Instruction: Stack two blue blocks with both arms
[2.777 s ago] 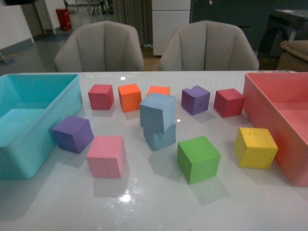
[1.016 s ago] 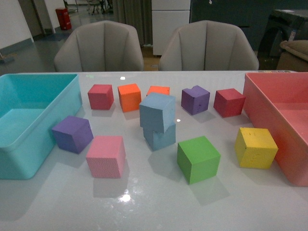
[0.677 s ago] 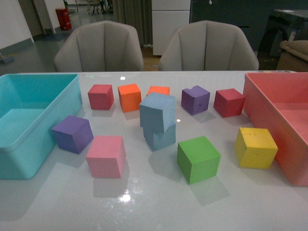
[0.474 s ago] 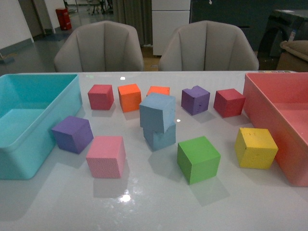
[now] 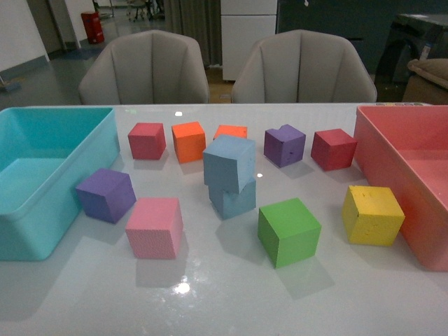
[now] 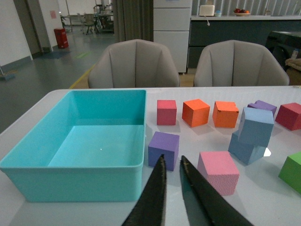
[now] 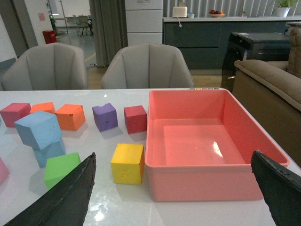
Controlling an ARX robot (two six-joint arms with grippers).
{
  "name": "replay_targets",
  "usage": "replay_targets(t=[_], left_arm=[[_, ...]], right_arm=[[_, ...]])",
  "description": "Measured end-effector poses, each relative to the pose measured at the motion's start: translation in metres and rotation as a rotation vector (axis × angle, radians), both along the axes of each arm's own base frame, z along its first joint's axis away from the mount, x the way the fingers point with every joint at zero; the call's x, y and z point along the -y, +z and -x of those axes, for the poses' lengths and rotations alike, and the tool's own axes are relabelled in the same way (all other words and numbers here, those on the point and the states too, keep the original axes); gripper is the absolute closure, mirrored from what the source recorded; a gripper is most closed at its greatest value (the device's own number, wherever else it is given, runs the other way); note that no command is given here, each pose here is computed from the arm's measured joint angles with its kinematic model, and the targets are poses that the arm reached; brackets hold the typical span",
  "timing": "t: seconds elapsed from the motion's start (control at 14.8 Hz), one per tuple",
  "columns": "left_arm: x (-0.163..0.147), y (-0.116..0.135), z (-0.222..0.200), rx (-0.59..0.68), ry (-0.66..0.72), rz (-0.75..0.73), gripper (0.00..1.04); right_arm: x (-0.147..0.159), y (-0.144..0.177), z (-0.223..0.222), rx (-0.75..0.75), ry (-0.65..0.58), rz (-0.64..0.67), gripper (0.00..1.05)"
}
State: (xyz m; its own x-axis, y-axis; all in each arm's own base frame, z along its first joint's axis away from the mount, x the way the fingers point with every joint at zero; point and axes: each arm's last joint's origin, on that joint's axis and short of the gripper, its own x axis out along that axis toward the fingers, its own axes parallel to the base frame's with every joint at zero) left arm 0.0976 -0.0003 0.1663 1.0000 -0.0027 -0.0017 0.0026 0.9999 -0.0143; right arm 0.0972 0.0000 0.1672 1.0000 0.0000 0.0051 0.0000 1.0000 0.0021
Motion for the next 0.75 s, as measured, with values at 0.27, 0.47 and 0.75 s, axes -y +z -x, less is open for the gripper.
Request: replay_targets(t=[0.27,0.47,0.75], left_arm=[[0.0,0.0,0.0,0.0,0.0,0.0,0.41],[0.0,0.0,0.0,0.0,0.0,-0.001,0.05],[0.0,0.0,0.0,0.0,0.0,-0.001,0.07]], right_arm=[[0.0,0.0,0.0,0.0,0.0,0.0,0.06],[0.0,-0.0001,0.0,0.0,0.0,0.0,0.06],[0.0,0.0,0.0,0.0,0.0,0.0,0.06]])
